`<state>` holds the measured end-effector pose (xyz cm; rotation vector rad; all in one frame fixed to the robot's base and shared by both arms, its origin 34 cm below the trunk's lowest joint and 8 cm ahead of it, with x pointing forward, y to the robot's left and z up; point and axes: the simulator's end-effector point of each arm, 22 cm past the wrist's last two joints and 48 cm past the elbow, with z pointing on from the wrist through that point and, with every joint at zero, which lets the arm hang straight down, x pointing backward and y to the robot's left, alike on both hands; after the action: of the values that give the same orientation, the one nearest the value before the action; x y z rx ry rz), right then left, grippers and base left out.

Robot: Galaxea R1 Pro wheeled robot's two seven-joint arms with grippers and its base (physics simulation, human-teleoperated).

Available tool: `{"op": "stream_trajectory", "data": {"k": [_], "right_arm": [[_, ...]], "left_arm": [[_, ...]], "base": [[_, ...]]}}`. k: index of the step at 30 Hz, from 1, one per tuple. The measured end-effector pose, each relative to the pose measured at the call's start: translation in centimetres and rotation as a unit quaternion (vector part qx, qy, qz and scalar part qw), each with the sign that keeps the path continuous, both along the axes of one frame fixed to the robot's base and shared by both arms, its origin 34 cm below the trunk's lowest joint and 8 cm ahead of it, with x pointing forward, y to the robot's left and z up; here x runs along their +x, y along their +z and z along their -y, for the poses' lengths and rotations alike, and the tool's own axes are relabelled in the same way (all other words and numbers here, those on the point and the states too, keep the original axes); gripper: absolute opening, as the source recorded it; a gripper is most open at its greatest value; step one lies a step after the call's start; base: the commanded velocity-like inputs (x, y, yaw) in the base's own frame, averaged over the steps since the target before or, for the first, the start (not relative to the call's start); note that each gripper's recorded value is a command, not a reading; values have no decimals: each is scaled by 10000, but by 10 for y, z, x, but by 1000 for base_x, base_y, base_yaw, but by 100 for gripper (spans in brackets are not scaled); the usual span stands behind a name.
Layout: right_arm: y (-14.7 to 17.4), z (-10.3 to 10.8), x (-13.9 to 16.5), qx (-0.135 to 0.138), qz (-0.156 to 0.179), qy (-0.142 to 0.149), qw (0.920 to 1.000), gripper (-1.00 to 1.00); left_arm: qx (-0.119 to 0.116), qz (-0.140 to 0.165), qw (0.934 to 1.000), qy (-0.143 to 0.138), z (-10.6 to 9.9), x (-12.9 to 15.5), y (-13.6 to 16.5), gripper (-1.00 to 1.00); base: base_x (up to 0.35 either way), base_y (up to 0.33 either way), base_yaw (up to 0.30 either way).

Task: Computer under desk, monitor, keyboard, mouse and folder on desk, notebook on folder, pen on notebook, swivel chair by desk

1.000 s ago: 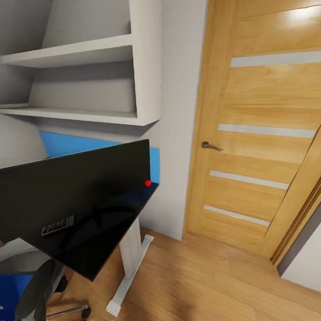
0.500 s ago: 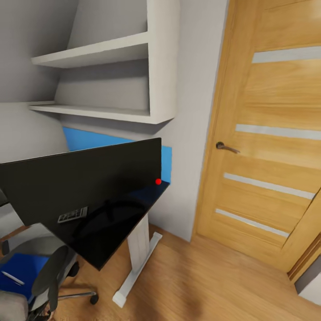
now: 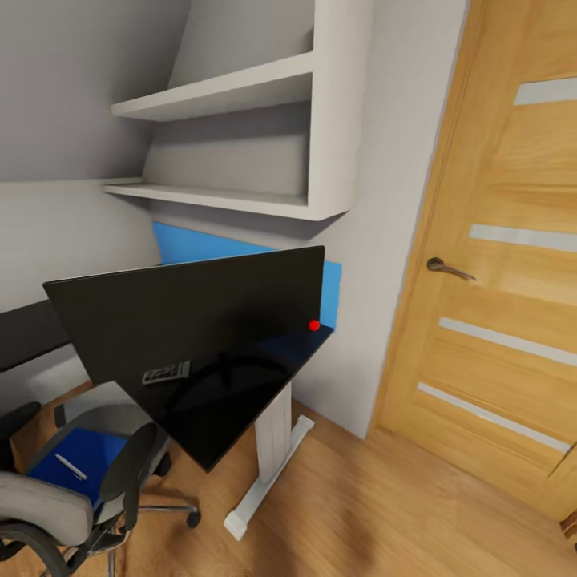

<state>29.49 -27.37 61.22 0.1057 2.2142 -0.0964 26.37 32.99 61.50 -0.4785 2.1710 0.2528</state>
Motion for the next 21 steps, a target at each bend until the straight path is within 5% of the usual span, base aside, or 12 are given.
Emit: {"op": "stream_trajectory", "data": {"k": [21], "right_arm": [[-1,0,-1,-1,-19,-13,10000,100]], "left_arm": [[-4,-20,10000,0,1,-1,-1,100]], "base": [[0,0,255]]}}
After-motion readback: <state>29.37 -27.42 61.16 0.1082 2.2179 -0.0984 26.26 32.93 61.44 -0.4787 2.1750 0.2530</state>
